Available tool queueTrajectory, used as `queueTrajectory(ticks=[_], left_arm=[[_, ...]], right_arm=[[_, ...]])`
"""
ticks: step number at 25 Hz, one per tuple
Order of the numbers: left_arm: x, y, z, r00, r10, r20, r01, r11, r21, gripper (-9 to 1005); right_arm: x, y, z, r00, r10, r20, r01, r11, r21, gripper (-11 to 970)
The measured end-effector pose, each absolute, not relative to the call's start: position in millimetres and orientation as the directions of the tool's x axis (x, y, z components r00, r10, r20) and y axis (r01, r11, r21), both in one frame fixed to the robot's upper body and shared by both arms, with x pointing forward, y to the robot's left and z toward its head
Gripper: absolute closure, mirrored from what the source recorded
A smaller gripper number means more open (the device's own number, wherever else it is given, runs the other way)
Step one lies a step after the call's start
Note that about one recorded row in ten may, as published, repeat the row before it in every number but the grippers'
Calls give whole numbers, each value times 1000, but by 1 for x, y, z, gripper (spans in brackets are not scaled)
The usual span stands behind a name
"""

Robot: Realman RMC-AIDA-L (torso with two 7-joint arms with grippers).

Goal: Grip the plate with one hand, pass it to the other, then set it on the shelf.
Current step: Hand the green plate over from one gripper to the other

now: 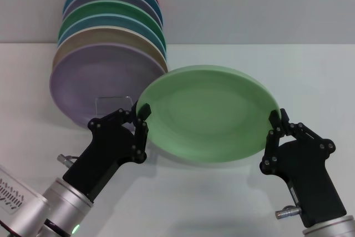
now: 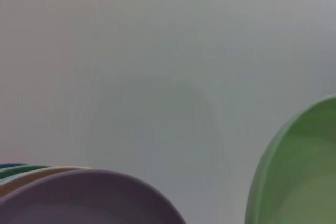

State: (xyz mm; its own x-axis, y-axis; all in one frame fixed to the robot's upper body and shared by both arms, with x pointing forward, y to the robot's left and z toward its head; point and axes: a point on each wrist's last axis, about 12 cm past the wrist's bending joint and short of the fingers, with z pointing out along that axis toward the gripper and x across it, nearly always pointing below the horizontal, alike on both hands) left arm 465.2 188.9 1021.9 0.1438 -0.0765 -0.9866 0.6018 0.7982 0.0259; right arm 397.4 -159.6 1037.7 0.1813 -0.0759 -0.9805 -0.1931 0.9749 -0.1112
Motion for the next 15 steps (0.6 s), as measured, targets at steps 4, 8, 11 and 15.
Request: queueTrajectory(ticks=[4, 8, 11, 15], left_arm=[[466, 189, 1022, 143, -76, -987, 599, 800, 25, 919], [466, 189, 1022, 143, -77, -987, 600, 800, 24, 915], [466, 189, 1022, 142, -79, -987, 599, 800, 22, 939], [466, 188, 1023, 143, -81, -986, 597, 802, 21, 965]], right_arm=[[397, -159, 1038, 182, -76, -980, -195, 975, -112, 927], [397, -159, 1038, 182, -76, -980, -195, 975, -112, 925], [398, -159, 1038, 182, -76, -980, -195, 975, -112, 925], [398, -159, 1038, 183, -76, -980, -195, 974, -112, 923]])
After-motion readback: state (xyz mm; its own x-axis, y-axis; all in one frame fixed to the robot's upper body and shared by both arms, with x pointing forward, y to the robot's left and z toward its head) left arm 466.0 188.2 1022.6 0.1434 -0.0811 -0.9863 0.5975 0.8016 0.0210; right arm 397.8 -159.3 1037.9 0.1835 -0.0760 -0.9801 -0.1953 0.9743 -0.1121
